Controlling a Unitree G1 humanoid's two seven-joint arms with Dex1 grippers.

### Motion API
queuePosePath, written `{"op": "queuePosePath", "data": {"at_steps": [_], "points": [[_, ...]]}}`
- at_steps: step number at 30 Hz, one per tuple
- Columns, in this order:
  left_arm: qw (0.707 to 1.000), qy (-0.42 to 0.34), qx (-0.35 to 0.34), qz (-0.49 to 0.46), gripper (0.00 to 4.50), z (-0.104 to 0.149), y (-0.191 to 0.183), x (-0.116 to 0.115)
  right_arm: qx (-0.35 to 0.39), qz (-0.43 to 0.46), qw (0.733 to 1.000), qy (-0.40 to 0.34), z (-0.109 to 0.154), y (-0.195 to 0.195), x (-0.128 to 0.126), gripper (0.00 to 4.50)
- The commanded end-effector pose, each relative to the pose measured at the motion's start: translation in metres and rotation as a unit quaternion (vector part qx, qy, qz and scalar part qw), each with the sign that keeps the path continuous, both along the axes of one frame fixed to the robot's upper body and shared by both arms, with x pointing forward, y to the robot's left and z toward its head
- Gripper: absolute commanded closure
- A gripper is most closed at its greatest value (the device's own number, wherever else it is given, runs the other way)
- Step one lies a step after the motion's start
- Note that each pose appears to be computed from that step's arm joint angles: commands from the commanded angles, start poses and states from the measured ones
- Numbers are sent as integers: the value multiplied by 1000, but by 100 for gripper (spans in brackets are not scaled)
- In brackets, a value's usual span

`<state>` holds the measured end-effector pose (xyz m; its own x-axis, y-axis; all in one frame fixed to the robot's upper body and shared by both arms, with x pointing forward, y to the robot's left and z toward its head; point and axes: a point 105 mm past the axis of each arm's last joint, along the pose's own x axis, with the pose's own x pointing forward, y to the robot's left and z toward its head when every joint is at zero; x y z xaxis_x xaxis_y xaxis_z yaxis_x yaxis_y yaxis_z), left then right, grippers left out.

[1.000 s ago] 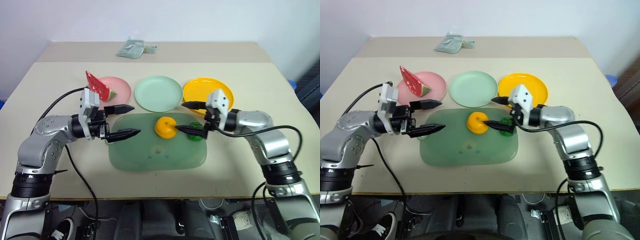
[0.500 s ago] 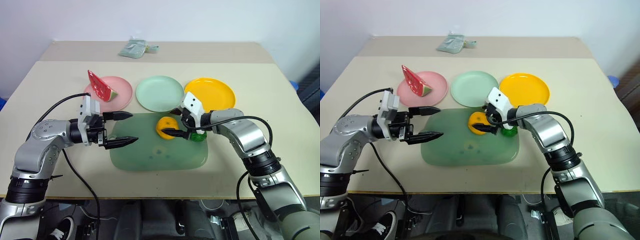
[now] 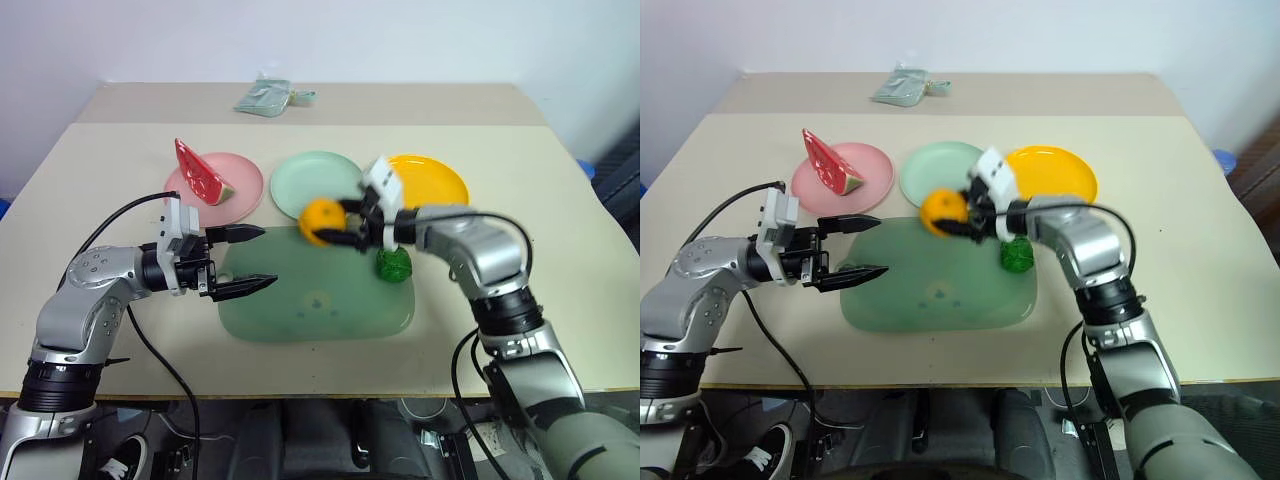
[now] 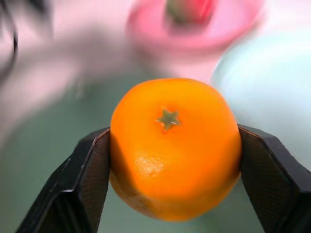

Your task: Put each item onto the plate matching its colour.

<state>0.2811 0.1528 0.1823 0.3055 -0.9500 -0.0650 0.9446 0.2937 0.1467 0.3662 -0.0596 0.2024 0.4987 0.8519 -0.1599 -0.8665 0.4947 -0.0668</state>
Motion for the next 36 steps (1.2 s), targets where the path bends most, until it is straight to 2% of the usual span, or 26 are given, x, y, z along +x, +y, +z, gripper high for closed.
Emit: {"op": "queuePosePath", "data": {"at_steps": [1, 4, 7, 8, 10, 13, 15, 16, 20, 21, 23, 25, 27, 30, 33, 36], "points": [[999, -32, -21, 11, 0, 15, 3, 3, 56, -93, 991, -77, 45, -37, 29, 124], [999, -42, -23, 20, 0, 18, 3, 9, 34, -265, 954, -137, 59, -95, 71, 124], [997, -63, -26, 28, 0, 22, 2, 13, -22, -334, 931, -145, 46, -124, 87, 124], [996, -76, -25, 36, 0, 27, 3, 17, -59, -339, 930, -129, 26, -130, 89, 124], [995, -88, -26, 44, 0, 32, 4, 22, -79, -338, 932, -106, 5, -134, 90, 124], [995, -88, -30, 40, 0, 34, 0, 21, -52, -337, 937, -71, -9, -135, 90, 124], [995, -84, -35, 36, 0, 36, -3, 20, -26, -327, 943, -54, -12, -133, 89, 26], [995, -83, -35, 34, 0, 36, -4, 19, -25, -328, 943, -49, -13, -135, 89, 4], [996, -82, -28, 37, 0, 36, -5, 19, -21, -326, 942, -73, -2, -138, 88, 4], [996, -78, -31, 35, 0, 37, -5, 18, 2, -323, 942, -94, 11, -136, 87, 4], [997, -64, -37, 21, 0, 39, -8, 14, 43, -267, 953, -139, 38, -120, 77, 4], [998, -50, -40, 6, 0, 39, -10, 9, 60, -185, 969, -155, 48, -101, 59, 4], [998, -49, -34, 2, 0, 39, -7, 5, 18, -71, 991, -113, 24, -83, 28, 4], [999, -31, -27, -8, 0, 39, 2, 4, -28, 37, 997, -61, -1, -72, -15, 4], [999, -31, -21, -9, 0, 39, 5, 4, -64, 89, 993, -37, -15, -72, -42, 4], [999, -30, -20, -10, 0, 37, 5, 3, -111, 99, 989, -20, -34, -81, -52, 4]]}}
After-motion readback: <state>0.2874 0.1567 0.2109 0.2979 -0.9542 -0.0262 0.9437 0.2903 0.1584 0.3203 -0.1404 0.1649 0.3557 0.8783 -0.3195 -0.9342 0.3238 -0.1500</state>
